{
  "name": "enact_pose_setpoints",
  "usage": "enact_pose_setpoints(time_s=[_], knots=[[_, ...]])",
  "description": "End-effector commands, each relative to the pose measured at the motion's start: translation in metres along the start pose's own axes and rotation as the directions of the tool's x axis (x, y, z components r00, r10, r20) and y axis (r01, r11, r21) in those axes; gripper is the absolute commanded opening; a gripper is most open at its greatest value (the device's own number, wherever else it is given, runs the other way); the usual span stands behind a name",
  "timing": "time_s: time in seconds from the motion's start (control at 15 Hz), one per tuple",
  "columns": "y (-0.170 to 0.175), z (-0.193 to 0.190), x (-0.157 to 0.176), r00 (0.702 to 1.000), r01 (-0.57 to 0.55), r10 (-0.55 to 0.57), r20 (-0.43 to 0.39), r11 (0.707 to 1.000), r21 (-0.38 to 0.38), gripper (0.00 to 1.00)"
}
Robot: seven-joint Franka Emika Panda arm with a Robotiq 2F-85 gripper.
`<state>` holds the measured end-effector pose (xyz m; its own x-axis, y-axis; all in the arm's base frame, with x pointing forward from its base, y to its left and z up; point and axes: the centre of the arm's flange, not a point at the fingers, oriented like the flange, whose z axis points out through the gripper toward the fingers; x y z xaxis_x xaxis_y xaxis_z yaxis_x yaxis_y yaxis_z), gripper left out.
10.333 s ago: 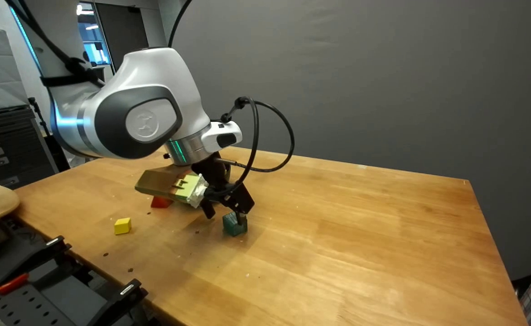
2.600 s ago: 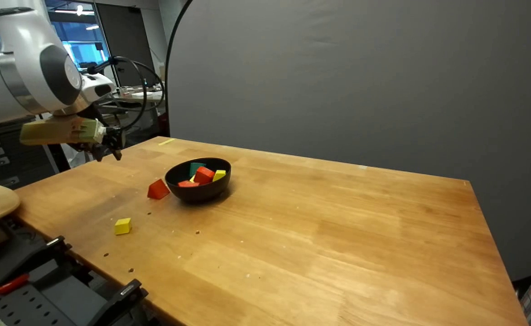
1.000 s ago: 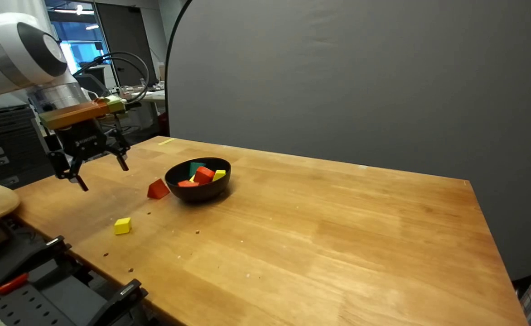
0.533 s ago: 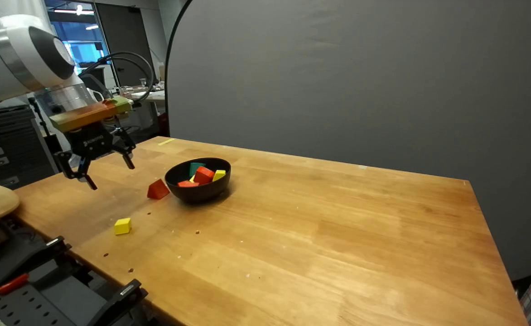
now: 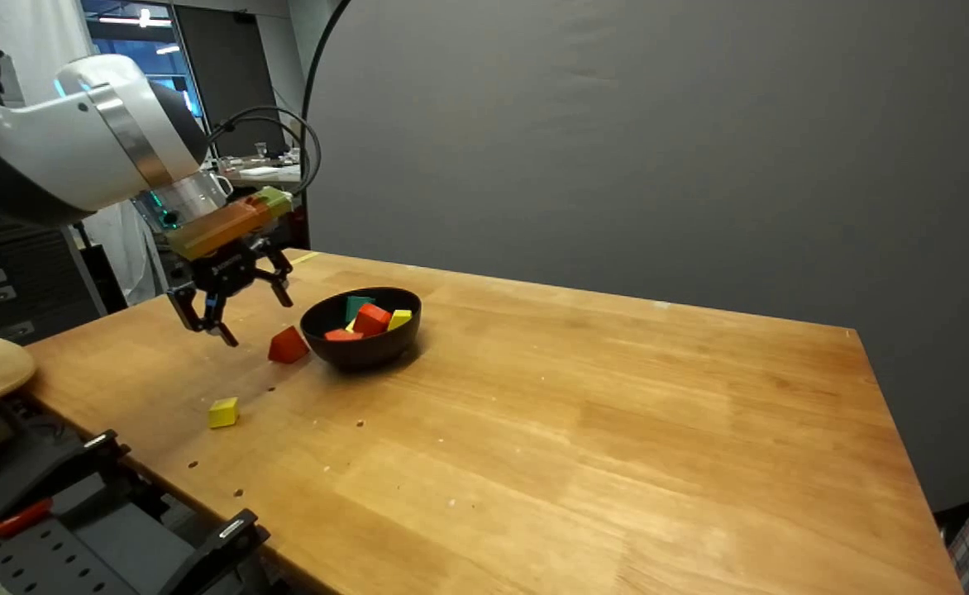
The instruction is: Put all the blocks in the bowl
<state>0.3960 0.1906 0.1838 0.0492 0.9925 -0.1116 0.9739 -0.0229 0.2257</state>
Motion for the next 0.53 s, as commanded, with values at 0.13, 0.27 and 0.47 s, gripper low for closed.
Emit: enact_pose_setpoints(time_s=[0.13, 0.27, 0.47], knots=[[0.025, 0.037, 0.008, 0.999, -0.005, 0.004, -0.049, 1.0, -0.025, 1.0], [0.03, 0.043, 0.008, 0.999, 0.003, -0.004, -0.044, 1.0, -0.027, 0.75], [0.031, 0.05, 0.009, 1.0, 0.005, -0.005, -0.031, 1.0, 0.004, 0.58]])
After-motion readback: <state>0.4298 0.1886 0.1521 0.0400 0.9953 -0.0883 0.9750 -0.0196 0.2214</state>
